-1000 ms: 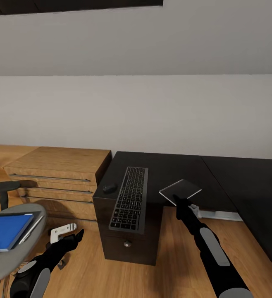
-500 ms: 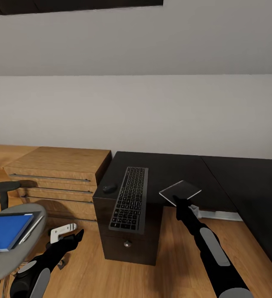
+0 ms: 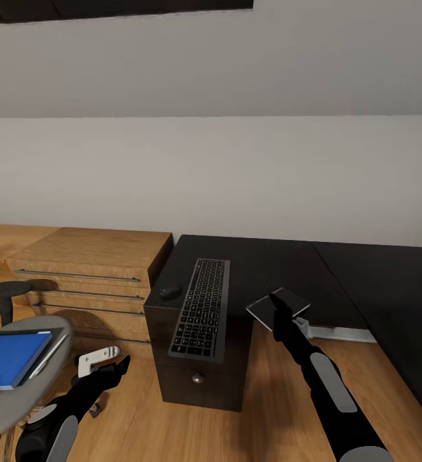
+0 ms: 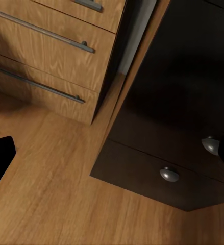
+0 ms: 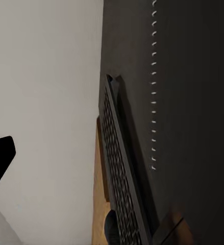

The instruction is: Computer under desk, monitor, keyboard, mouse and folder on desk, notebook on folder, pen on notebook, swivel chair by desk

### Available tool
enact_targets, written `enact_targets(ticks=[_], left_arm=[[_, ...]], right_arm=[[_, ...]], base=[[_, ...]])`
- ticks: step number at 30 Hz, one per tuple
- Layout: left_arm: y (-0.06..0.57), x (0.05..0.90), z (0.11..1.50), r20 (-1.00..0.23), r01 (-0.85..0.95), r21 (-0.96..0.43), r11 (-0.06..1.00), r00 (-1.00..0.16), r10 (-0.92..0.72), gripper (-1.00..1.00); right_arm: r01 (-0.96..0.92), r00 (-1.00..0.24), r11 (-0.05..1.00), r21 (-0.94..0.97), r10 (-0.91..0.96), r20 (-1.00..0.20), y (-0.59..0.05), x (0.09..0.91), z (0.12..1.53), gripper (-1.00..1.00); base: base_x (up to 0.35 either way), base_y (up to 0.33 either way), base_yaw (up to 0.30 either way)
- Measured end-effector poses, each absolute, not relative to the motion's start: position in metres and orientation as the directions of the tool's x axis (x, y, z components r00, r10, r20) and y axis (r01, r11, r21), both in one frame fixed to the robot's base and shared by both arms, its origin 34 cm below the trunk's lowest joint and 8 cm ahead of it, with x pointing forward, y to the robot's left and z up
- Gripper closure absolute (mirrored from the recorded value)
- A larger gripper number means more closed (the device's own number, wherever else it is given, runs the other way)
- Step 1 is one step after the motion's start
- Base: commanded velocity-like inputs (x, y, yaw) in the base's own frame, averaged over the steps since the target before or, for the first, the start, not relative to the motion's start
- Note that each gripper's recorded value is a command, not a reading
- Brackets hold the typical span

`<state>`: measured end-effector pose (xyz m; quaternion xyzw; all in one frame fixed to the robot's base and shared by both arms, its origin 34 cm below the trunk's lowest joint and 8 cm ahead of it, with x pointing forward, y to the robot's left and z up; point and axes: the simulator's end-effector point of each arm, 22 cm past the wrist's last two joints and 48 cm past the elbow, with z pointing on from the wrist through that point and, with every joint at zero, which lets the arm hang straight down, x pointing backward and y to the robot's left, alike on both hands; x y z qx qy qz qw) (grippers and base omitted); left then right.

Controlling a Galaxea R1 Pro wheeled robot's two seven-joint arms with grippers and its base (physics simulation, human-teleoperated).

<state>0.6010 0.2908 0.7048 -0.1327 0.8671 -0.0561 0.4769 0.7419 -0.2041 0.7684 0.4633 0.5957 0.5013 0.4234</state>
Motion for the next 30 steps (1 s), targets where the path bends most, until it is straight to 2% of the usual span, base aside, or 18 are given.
enact_targets(ticks=[8, 18, 30], left_arm=[[0.2907, 0.6010, 0.7049, -0.812, -0.176, -0.224, 0.958, -0.510, -0.284, -1.00], [0.2908, 0.6010, 0.7048, -0.812, -0.176, -0.224, 0.959, -0.510, -0.283, -1.00], [0.2908, 0.6010, 0.7049, -0.812, -0.176, -0.224, 0.959, -0.510, -0.284, -1.00]], right_arm=[[0.127, -0.211, 0.069, 0.989, 0.977, -0.041, -0.2050, 0.7420, 0.7684, -1.00], [0.128, -0.214, 0.070, 0.989, 0.976, -0.041, -0.2049, 0.7419, 0.7682, -1.00], [0.128, -0.213, 0.071, 0.989, 0.976, -0.042, -0.2053, 0.7418, 0.7681, -1.00]], base=[[-0.002, 0.000, 0.000], [-0.129, 0.000, 0.000], [-0.006, 0.000, 0.000]])
